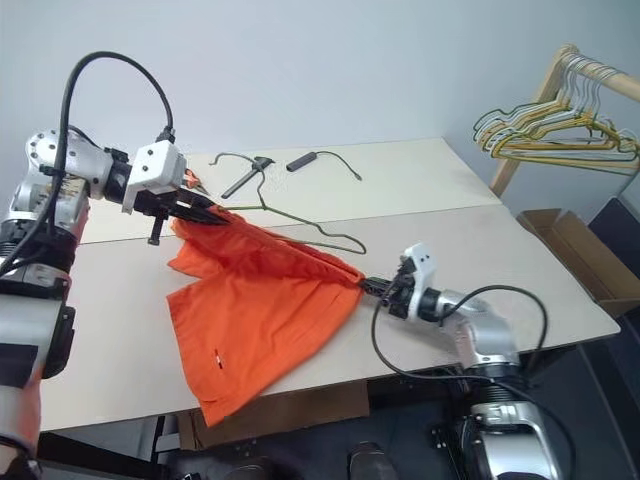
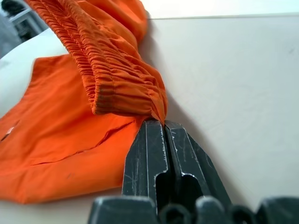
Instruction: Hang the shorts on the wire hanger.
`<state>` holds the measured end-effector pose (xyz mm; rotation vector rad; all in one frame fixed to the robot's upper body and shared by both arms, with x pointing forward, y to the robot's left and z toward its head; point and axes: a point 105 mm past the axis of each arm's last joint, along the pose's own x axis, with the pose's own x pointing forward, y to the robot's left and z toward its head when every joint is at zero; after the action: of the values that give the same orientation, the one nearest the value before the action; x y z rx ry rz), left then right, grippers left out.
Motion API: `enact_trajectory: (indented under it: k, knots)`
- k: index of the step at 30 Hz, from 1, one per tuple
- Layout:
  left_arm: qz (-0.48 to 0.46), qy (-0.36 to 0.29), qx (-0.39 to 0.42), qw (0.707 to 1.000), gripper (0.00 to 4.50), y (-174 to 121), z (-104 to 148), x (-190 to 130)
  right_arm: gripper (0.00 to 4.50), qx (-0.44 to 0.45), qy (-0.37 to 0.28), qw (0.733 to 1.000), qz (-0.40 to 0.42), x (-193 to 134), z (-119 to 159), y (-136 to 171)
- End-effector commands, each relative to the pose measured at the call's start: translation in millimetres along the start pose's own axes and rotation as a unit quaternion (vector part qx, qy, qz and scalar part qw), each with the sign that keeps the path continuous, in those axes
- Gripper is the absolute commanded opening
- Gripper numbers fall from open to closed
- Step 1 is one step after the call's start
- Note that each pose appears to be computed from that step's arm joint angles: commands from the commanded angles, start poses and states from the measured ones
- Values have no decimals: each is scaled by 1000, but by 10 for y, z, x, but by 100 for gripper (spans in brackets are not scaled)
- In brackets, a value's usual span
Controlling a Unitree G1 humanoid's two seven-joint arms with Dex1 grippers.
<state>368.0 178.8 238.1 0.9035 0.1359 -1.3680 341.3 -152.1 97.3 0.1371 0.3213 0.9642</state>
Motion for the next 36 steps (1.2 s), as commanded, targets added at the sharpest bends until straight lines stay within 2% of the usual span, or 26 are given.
enact_trajectory:
  k: [1, 7, 11, 17, 20, 24, 28, 36]
  knots:
    - [7, -7, 15, 1000, 0, 6, 80, -112, 4, 2, 19, 999, 32, -132, 130, 2]
    - [-3, 18, 16, 1000, 0, -27, -6, -101, 4, 0, 48, 998, 46, -209, 154, -32]
    - [2, 58, 14, 998, 0, -21, -137, -109, 4, -8, 67, 997, 49, -272, 156, -57]
    - [6, 13, 14, 1000, 0, 0, -35, -87, 4, 2, 86, 996, 32, -309, 131, -149]
    - [4, 21, 26, 999, 0, -3, -36, -92, 4, 2, 91, 996, 21, -324, 129, -201]
    - [11, -7, 22, 1000, 0, 17, 28, -90, 4, 3, 98, 995, 12, -322, 110, -255]
    - [0, -8, 23, 1000, 0, -31, 26, -81, 4, 4, 102, 995, 9, -300, 96, -286]
    - [20, 59, 1, 998, 0, 30, -176, -101, 4, -26, 100, 995, 6, -301, 188, -308]
